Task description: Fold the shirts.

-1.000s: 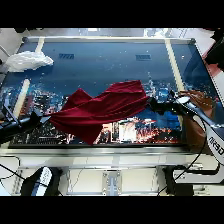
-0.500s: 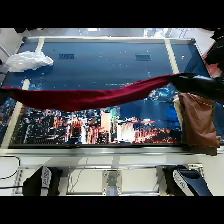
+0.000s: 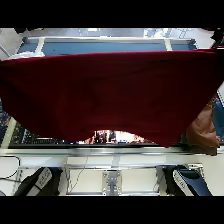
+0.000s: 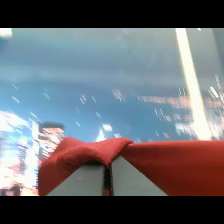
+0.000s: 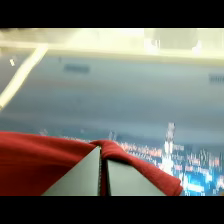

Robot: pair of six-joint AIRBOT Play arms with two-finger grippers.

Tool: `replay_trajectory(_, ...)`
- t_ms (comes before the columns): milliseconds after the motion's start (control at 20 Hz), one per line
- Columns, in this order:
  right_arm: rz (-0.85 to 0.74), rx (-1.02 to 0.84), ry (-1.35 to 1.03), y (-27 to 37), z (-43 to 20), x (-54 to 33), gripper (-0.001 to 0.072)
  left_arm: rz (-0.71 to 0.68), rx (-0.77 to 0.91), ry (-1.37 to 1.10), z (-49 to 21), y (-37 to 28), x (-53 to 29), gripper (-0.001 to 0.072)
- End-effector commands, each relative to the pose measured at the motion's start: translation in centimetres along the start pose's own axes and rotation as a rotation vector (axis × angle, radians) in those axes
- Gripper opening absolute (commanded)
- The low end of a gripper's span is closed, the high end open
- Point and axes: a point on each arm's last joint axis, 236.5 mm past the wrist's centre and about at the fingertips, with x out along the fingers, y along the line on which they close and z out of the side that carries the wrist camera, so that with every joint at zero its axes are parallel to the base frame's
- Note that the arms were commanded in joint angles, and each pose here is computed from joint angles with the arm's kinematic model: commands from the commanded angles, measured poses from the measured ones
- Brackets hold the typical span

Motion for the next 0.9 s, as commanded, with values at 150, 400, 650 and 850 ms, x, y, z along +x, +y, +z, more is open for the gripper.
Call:
replay_trajectory(150,-0.009,0.201,0.335,-7.3,-12.8,23.2,0.0009,-0.085,-0.116,0.378,-6.7,5.5,23.4,0.0015)
replay_trajectory(400,-0.027,0.438,0.252,-9.0,-18.9,35.0,0.0241,-0.019,-0.236,0.304,-8.7,9.2,34.6,0.0275)
replay_trajectory(650,-0.03,0.33,0.268,-10.0,-15.6,32.2,0.0459,-0.083,-0.346,0.102,-1.5,10.0,29.0,0.0589)
replay_trajectory(850,-0.141,0.238,0.474,-14.9,-15.6,20.3,0.0451,0.037,-0.281,0.289,-7.0,15.1,18.4,0.0577)
